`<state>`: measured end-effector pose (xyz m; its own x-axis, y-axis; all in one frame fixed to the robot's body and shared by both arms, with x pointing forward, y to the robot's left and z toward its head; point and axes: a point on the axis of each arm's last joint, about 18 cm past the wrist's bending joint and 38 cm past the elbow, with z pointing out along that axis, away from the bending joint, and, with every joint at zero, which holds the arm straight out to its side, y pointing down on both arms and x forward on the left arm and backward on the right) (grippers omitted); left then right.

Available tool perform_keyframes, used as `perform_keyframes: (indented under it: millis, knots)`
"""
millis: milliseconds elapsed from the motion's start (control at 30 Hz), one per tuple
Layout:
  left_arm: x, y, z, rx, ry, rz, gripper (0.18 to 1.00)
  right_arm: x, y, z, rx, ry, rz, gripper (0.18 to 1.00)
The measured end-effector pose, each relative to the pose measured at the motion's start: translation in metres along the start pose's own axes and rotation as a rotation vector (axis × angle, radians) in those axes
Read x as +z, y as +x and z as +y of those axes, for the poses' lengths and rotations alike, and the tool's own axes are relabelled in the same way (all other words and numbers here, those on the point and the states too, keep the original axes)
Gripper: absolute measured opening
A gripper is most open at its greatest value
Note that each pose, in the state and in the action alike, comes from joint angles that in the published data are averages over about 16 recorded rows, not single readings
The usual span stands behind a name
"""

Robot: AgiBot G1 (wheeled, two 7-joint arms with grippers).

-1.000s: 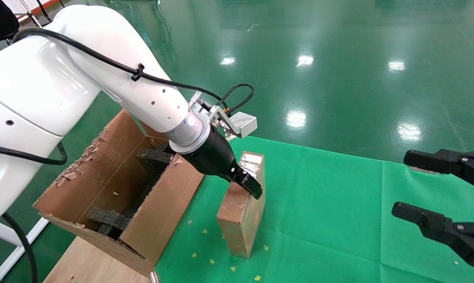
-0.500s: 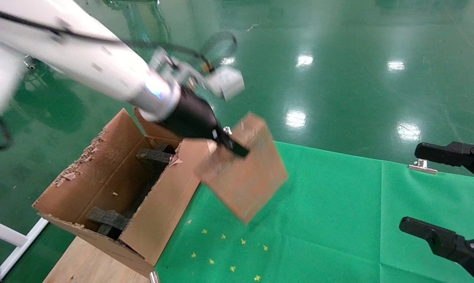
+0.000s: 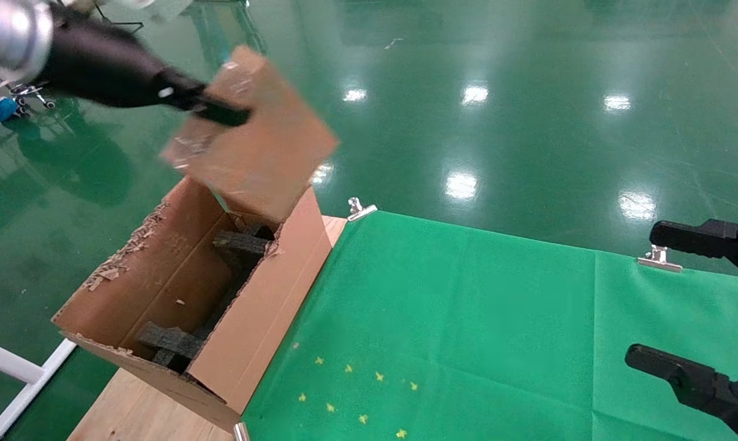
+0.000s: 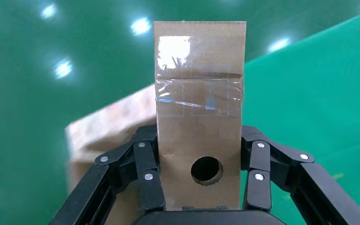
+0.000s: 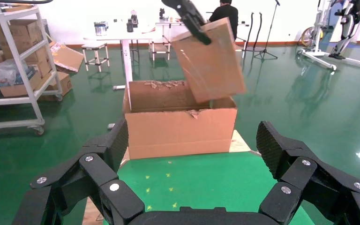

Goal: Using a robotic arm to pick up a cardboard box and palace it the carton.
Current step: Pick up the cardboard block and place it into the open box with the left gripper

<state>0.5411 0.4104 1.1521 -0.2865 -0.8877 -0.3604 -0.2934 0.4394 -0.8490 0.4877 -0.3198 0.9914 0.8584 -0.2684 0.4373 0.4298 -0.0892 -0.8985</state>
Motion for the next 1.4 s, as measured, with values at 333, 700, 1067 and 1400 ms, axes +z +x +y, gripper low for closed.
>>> perform_keyframes:
  millis: [333, 700, 1067, 1400]
  knots:
    - [0.014, -0.054, 0.065, -0.043, -0.134, -0.081, 0.395, 0.000, 0.000, 0.000, 0.000, 0.000, 0.000, 1.001]
    - [0.063, -0.086, 0.138, -0.138, -0.280, -0.116, 0.394, 0.000, 0.000, 0.000, 0.000, 0.000, 0.000, 1.001]
    - [0.093, -0.100, 0.180, -0.173, -0.372, -0.159, 0.393, 0.000, 0.000, 0.000, 0.000, 0.000, 0.000, 1.001]
    - [0.106, -0.101, 0.203, -0.187, -0.429, -0.169, 0.384, 0.000, 0.000, 0.000, 0.000, 0.000, 0.000, 1.001]
